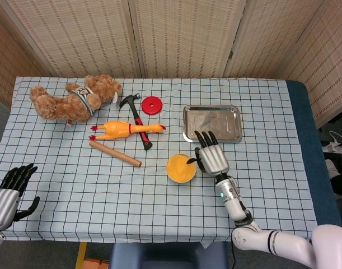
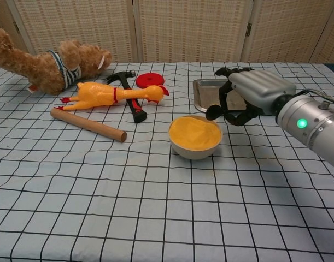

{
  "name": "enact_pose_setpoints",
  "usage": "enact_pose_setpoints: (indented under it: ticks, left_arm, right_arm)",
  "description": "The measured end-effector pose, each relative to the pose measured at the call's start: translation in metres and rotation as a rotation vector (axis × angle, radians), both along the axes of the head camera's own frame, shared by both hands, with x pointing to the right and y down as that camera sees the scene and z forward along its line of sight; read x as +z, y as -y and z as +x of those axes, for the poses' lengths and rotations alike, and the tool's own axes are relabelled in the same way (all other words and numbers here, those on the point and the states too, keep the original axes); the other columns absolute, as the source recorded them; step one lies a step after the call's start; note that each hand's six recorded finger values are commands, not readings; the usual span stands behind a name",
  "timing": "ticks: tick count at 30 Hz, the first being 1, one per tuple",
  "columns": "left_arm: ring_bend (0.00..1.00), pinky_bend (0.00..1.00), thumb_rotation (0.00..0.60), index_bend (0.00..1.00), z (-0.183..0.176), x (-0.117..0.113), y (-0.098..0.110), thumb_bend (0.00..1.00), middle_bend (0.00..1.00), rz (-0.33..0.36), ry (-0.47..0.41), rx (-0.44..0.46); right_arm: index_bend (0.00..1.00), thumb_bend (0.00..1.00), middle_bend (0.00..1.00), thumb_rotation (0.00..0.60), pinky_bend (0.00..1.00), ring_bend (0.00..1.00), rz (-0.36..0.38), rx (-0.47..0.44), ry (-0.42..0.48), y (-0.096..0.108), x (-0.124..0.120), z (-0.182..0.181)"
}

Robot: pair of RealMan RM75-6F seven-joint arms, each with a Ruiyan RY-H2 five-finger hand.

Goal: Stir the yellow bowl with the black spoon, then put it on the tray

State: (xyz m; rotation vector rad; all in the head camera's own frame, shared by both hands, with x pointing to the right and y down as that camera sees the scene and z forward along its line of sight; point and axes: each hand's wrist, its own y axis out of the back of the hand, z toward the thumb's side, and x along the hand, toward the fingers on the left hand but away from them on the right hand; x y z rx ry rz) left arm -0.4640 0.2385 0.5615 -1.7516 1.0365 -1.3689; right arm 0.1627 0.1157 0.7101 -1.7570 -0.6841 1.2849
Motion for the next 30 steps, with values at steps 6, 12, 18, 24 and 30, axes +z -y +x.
enact_pose_setpoints:
  ticks: [6, 12, 18, 24, 30]
  left_arm:
    - [0.00, 0.06, 0.600, 0.00, -0.003, -0.003, 0.001, 0.43, 0.00, 0.008, -0.013, -0.008]
    - [0.00, 0.06, 0.600, 0.00, -0.002, -0.005, 0.001, 0.42, 0.00, 0.006, -0.028, -0.005]
    - [0.00, 0.06, 0.600, 0.00, -0.003, -0.008, 0.001, 0.42, 0.00, 0.010, -0.042, -0.001]
    - [0.00, 0.06, 0.600, 0.00, -0.003, -0.009, 0.000, 0.43, 0.00, 0.012, -0.047, -0.001]
    - [0.00, 0.06, 0.600, 0.00, -0.001, -0.013, 0.000, 0.43, 0.00, 0.031, -0.057, 0.008]
  right_arm:
    - [0.60, 0.37, 0.01, 0.600, 0.00, 0.00, 0.007, -0.048, -0.015, -0.003, 0.009, -0.028]
    - [0.58, 0.37, 0.01, 0.600, 0.00, 0.00, 0.012, -0.082, -0.036, -0.009, 0.013, -0.040]
    - [0.49, 0.37, 0.01, 0.600, 0.00, 0.00, 0.019, -0.106, -0.059, -0.016, 0.012, -0.044]
    - [0.47, 0.37, 0.01, 0.600, 0.00, 0.00, 0.019, -0.123, -0.069, -0.022, 0.009, -0.043]
    - [0.46, 0.37, 0.01, 0.600, 0.00, 0.00, 0.027, -0.125, -0.061, -0.026, 0.002, -0.040]
